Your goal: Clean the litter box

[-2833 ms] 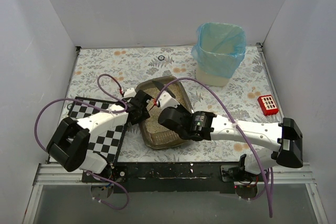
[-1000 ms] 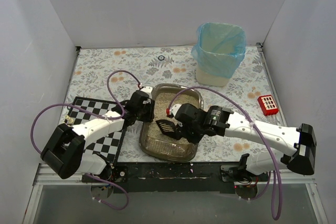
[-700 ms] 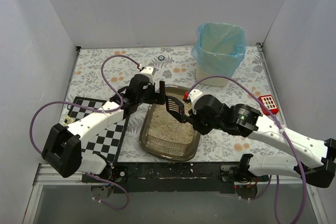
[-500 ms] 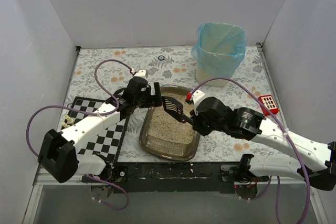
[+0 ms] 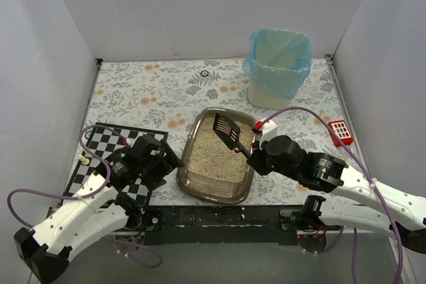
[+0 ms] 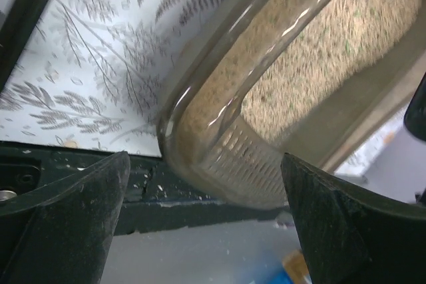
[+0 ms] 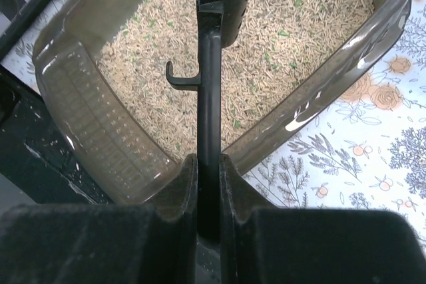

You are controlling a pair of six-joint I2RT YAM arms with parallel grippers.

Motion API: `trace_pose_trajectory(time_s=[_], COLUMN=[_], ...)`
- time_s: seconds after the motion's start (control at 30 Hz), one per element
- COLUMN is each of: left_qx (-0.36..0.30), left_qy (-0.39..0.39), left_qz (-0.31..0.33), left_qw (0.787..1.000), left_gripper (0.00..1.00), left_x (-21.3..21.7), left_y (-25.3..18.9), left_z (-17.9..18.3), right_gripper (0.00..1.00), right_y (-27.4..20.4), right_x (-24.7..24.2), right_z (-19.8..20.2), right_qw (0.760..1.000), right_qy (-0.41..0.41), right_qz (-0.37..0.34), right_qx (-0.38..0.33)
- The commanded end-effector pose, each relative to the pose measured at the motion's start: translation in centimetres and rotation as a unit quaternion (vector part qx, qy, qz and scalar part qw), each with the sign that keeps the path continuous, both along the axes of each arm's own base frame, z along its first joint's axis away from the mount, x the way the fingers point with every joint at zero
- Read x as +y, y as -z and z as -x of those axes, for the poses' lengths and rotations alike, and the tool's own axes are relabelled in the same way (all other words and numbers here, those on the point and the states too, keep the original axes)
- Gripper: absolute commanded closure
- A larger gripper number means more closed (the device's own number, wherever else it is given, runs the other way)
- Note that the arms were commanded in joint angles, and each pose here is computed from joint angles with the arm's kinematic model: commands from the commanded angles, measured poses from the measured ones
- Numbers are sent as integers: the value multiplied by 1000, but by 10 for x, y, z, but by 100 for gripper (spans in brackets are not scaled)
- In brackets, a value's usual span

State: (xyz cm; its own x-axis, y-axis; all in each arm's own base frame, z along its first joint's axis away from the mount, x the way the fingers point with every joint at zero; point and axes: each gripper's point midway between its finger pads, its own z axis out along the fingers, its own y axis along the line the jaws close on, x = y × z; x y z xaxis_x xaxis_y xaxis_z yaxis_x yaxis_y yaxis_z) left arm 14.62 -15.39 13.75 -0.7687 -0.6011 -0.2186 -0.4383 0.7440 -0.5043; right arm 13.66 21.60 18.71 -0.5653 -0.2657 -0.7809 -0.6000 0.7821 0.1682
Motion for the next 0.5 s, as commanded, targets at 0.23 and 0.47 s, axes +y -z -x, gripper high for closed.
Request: trace_pose_trajectory(time_s=[0.23,0.47], left_qx=[65,36], left_qy=[-14,-42], left_qz=[196,126], left_qw=[978,991], left_gripper=[2,30], left_x=[-53,-47], left_y=[30,57], left_z=[23,-7], right_gripper=[99,99], right_y=[-8,-3], right_x=[13,10], right_z=[-7,-9], right_qw=[999,999], right_qy=[23,42], right_qz=[-42,-32], right_qx=[0,9])
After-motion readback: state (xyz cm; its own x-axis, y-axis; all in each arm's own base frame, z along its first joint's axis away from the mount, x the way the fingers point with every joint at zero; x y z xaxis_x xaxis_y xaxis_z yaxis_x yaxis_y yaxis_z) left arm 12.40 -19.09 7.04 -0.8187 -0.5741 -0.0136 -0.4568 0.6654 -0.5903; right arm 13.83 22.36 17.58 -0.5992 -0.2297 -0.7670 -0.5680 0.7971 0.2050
